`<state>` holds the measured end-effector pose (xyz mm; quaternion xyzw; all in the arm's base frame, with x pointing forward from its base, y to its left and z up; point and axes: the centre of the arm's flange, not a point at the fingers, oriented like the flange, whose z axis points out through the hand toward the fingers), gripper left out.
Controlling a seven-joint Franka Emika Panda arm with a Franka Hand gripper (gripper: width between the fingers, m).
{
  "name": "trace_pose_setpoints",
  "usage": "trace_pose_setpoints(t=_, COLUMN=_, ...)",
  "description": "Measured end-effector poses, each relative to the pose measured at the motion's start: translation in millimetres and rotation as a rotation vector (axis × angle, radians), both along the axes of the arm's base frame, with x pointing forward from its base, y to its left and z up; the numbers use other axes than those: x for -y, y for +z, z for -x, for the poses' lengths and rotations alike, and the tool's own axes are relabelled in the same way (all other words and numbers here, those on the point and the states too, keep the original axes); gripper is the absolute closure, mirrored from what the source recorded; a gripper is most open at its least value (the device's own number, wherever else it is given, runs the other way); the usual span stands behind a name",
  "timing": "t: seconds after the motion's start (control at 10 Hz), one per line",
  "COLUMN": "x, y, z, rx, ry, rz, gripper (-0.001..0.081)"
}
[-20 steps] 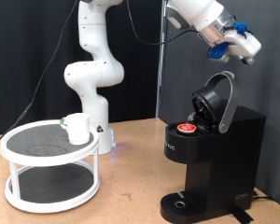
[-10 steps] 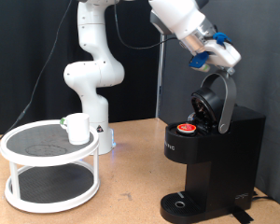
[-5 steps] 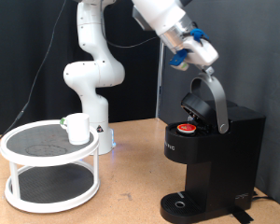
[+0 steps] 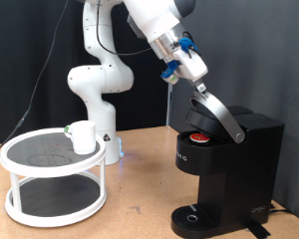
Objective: Make a cup of coffee with the keurig machine
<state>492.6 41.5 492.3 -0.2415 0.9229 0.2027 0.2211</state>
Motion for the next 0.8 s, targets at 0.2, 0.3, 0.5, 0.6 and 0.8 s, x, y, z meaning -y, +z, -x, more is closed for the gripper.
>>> trace_pose_setpoints(t=0.2, x=10.6, y=-11.1, z=-0.1, rx=-0.006, ry=-0.019, rz=0.036, gripper=0.0806)
trace_pose_setpoints(t=0.3, x=16.0, y=-19.2, z=0.2, rx=-0.017, ry=-0.025, rz=0.050, gripper=0.0806)
trace_pose_setpoints(t=0.5, x=27.5, y=-39.5, z=-1.2, rx=-0.042, ry=-0.037, rz=0.063, gripper=0.0806)
trace_pose_setpoints(t=0.6, x=32.2, y=-47.5, z=-2.8, rx=-0.049, ry=-0.047, rz=0.067, gripper=0.0806)
trace_pose_setpoints(t=0.8, x=37.4, y=-61.7, z=-6.9, rx=-0.053, ry=-0.072, rz=0.074, gripper=0.0806)
